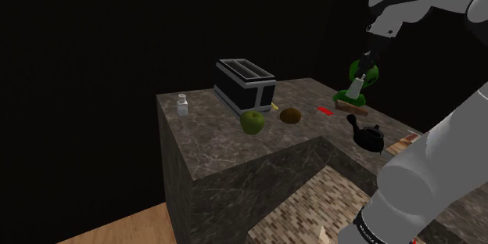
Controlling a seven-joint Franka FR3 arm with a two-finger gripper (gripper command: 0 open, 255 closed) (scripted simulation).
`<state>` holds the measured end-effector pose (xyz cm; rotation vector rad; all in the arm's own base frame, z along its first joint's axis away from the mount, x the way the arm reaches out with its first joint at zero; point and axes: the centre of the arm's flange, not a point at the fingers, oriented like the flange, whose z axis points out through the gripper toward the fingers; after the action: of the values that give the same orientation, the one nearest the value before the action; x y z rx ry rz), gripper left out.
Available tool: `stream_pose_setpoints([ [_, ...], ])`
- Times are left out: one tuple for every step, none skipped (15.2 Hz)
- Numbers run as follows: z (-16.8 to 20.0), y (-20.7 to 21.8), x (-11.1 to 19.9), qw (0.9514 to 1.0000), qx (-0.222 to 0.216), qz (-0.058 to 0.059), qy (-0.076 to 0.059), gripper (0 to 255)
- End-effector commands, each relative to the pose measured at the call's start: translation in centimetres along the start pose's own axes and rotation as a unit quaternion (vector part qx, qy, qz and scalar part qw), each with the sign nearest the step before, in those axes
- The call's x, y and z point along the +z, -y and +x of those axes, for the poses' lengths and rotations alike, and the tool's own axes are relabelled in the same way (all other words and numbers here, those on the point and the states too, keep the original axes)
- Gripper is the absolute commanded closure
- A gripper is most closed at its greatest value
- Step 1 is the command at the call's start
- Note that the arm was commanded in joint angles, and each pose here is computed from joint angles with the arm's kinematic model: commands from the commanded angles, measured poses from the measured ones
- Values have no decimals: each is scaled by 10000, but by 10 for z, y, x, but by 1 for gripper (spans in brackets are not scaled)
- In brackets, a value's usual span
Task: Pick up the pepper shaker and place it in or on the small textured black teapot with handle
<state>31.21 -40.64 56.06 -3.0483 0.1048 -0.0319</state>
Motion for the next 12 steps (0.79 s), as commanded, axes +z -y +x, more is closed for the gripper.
stream_pose_setpoints([
  [-24,-5,-5,10000,-8,1,3,255],
  [-37,-8,-7,10000,-8,1,3,255],
  [-49,-11,-10,10000,-8,1,3,255],
  [-62,-14,-12,10000,-8,1,3,255],
  [-74,-17,-15,10000,-8,1,3,255],
  [-87,-21,-17,10000,-8,1,3,255],
  [-100,-24,-20,10000,-8,1,3,255],
  [-107,-25,-21,10000,-8,1,3,255],
  [-107,-26,-16,10000,-8,1,3,255],
  [-107,-26,-11,10000,-8,1,3,255],
  [-107,-27,-5,10000,-8,1,3,255],
  [-107,-27,0,10000,-8,1,3,255],
])
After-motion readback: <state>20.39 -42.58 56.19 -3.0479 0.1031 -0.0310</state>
